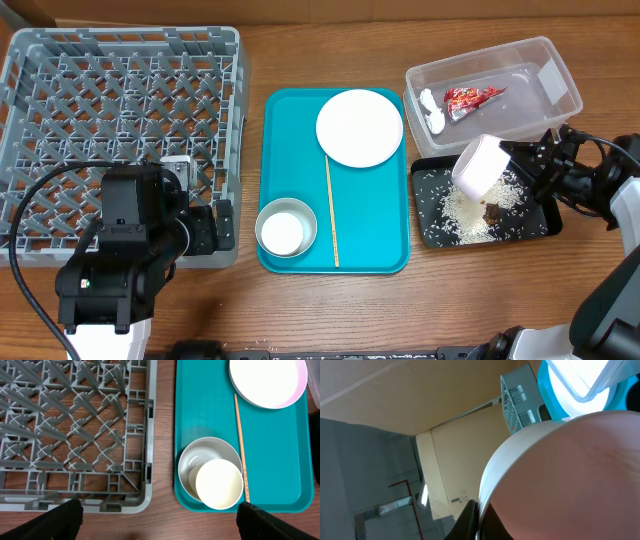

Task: Sort waste into correct bins and load items into the dishwasher
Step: 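Tip the rice bowl over the black tray with the right gripper to empty it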

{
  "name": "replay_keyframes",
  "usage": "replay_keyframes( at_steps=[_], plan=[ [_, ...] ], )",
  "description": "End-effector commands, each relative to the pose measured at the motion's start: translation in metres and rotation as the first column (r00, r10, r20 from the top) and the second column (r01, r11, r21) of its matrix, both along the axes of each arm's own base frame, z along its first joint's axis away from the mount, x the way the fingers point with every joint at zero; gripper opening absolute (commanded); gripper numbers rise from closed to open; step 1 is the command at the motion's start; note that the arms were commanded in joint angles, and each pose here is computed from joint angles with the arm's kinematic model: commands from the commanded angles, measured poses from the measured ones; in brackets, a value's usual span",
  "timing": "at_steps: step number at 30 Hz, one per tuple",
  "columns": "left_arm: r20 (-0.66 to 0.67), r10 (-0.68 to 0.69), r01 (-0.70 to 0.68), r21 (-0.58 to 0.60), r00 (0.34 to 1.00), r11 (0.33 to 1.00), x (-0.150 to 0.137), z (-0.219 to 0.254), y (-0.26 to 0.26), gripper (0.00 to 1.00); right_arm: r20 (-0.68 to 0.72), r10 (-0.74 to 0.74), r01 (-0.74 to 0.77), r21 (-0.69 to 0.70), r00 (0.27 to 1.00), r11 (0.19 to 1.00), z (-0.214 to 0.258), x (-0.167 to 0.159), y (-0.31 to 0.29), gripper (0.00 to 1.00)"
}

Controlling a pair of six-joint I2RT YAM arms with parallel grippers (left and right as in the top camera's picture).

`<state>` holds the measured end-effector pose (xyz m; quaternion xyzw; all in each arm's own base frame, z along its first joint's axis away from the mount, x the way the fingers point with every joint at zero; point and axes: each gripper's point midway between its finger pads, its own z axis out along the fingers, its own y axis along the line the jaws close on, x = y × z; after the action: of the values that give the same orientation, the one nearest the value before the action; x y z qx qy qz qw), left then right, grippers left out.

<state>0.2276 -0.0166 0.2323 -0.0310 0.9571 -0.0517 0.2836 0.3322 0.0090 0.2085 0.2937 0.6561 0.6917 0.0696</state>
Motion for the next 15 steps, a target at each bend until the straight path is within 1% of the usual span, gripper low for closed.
replay_keyframes(
  at_steps=[1, 15],
  plan=[
    [0.014, 0.005, -0.005, -0.009, 1.000, 1.000, 0.0014, 0.0062, -0.0016, 1.00, 0.034, 0.004, -0.005, 0.040, 0.999, 0.999, 0.0101, -0.0013, -0.0002, 0.04],
    [0.015, 0.005, -0.004, -0.009, 1.000, 1.000, 0.0015, 0.0063, -0.0016, 1.00, 0.038, 0.004, -0.006, 0.038, 0.999, 0.999, 0.0101, -0.0011, -0.0003, 0.04]
  ],
)
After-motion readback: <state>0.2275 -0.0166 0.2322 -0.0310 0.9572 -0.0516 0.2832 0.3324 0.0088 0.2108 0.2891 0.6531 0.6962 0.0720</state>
